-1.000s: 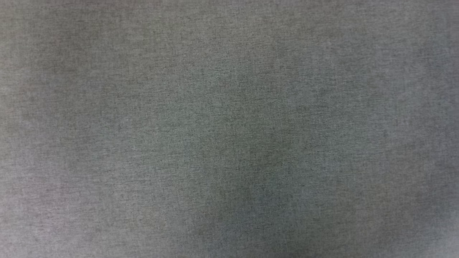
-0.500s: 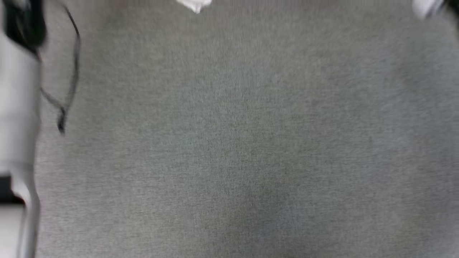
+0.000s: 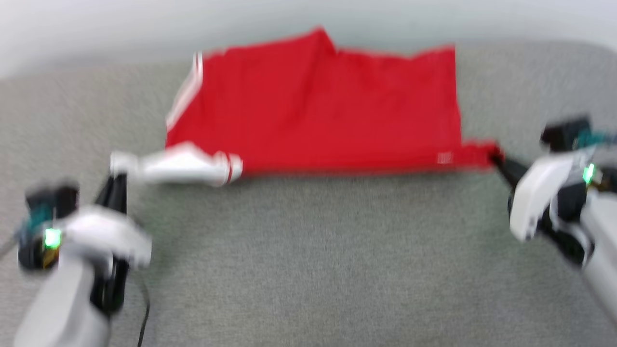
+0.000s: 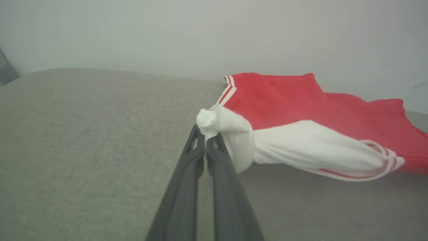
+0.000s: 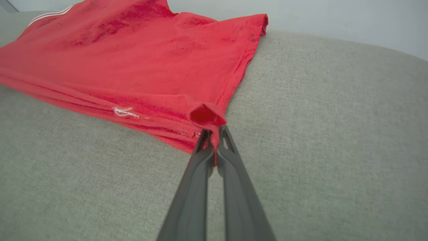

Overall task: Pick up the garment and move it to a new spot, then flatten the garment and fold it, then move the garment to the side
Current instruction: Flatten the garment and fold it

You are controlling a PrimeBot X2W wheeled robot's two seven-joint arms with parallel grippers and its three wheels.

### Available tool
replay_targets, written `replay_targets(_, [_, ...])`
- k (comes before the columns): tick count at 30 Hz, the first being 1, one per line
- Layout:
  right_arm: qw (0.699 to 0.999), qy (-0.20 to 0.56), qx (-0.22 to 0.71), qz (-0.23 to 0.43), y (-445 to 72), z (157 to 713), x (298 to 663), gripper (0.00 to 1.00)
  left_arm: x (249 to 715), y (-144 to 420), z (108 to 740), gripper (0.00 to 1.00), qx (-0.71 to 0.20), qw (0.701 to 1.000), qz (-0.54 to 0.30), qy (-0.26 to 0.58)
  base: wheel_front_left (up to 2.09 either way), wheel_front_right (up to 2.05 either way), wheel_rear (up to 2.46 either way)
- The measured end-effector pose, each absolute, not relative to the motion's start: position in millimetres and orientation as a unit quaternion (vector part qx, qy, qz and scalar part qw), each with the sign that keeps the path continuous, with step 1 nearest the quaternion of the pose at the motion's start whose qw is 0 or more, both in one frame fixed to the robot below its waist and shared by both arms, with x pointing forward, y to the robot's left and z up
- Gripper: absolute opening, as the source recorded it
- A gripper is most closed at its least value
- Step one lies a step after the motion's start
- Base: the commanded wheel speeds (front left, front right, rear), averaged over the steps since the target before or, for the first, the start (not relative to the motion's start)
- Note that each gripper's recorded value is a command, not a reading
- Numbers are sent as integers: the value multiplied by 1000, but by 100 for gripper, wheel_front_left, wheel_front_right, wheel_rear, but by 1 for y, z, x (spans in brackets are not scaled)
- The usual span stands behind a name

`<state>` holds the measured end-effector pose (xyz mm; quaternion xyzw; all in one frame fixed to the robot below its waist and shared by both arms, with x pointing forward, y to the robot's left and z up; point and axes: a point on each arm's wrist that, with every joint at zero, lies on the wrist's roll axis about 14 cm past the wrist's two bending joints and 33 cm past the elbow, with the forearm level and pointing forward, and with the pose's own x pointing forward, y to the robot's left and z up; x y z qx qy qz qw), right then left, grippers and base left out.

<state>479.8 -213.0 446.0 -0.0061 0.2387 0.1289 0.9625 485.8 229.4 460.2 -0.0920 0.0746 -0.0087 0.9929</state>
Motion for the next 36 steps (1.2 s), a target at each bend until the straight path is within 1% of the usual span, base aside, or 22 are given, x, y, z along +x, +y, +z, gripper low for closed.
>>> replay_targets(4, [961,242,10,130,-213,442,441,0,431,245,453,0,-107,989,28,93,0,0,0])
replay_targets(13, [955,265,48,121,-216,424,356,0,324,247,440,0,-145,975,73,153,0,0,0])
replay_targets(17, [951,280,64,110,-221,418,328,0,296,243,444,0,-158,969,78,173,0,0,0])
replay_targets(20, [948,294,65,105,-221,416,314,0,285,240,449,0,-162,966,77,187,0,0,0])
replay_targets(22, [947,300,63,99,-222,418,309,0,287,239,459,0,-164,968,73,178,0,0,0])
replay_targets(23, [948,298,66,92,-221,427,309,0,294,234,472,0,-165,971,59,166,0,0,0])
replay_targets(25, [947,306,57,82,-215,438,325,0,333,211,493,0,-160,977,6,139,0,0,0])
replay_targets(29, [946,309,56,83,-210,444,350,0,367,200,500,0,-159,979,-17,122,0,0,0])
replay_targets(32, [944,313,52,86,-207,443,371,0,393,192,497,0,-164,979,-28,119,0,0,0])
replay_targets(36, [939,328,50,92,-201,432,392,0,417,186,476,0,-167,975,-35,141,0,0,0])
